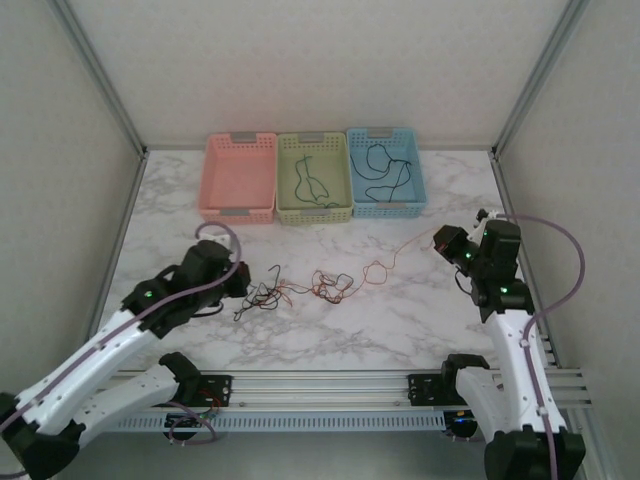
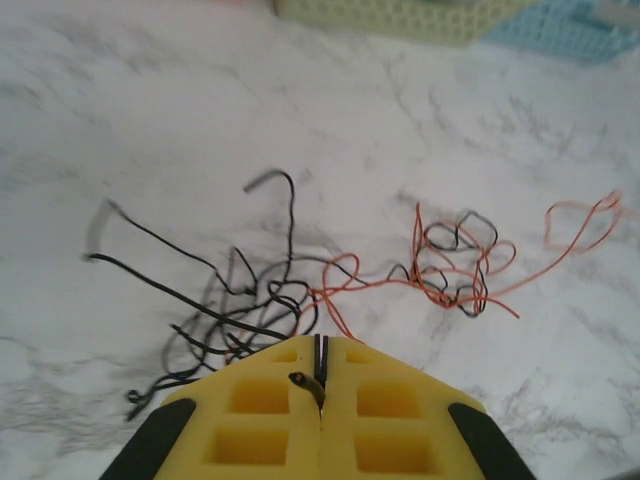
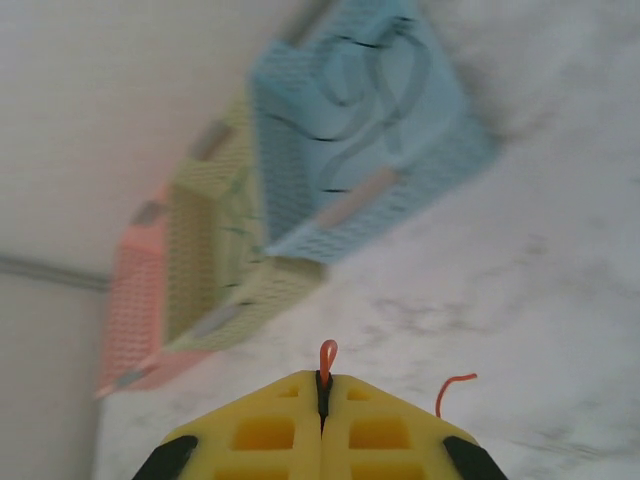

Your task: Untangle the cables

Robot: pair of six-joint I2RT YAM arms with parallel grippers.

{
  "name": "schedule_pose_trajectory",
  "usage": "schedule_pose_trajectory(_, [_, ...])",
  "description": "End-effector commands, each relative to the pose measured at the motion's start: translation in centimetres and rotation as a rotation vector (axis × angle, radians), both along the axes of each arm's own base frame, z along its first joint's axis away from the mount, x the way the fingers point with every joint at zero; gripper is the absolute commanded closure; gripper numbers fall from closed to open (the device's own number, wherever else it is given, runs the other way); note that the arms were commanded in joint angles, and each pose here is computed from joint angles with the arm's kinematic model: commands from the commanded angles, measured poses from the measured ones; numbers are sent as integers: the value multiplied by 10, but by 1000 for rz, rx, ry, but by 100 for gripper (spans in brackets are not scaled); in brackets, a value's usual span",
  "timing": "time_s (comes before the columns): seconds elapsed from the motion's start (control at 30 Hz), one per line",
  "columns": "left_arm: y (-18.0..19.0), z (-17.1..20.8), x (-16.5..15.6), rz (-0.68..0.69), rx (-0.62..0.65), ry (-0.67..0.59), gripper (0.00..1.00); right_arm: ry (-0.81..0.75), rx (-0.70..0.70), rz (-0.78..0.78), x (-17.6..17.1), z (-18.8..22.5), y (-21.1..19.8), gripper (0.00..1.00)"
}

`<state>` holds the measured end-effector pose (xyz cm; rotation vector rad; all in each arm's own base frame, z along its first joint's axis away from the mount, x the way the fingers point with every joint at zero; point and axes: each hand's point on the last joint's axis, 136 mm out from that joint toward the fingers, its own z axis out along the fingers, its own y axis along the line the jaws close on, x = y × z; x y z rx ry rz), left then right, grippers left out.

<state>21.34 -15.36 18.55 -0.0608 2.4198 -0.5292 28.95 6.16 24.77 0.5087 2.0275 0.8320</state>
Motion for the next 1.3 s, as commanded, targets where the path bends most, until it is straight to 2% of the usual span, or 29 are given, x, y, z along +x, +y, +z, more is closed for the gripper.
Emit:
schedule_pose_trajectory(0.0, [-39, -5, 6, -93, -128, 28, 100, -161, 82, 151, -18, 67, 29, 100])
schedule_pose_trajectory(0.03, [-46, -12, 6, -119, -113, 49, 94, -179, 82, 158, -21, 77, 31, 100])
schedule_pose_trajectory(0.13, [-63, -17, 4, -186, -94, 69, 61, -185, 86, 171, -26, 89, 33, 100])
schedule_pose_trajectory(0.2, [-79, -10, 1, -251, -113, 51, 47, -187, 97, 181, -28, 92, 35, 100])
schedule_pose_trajectory(0.4, [-129, 11, -14, -478, -131, -10, 31, -190, 113, 195, -29, 99, 39, 100])
schedule_pose_trajectory(0.63, [-188, 11, -20, -684, -149, -87, 26, -170, 102, 188, -25, 100, 38, 100])
schedule_pose_trajectory(0.77, [-213, -9, -12, -761, -104, -96, 25, -169, 105, 190, -25, 102, 38, 100])
schedule_pose_trajectory(0.93, [-233, -42, 3, -786, -41, -74, 24, -150, 98, 188, -24, 97, 38, 100])
schedule_pose_trajectory(1.07, [-253, -53, 8, -814, -49, -88, 24, -144, 92, 191, -26, 95, 38, 100])
schedule_pose_trajectory(1.27, [-261, -73, 20, -788, -17, -76, 29, -137, 83, 195, -29, 92, 38, 100])
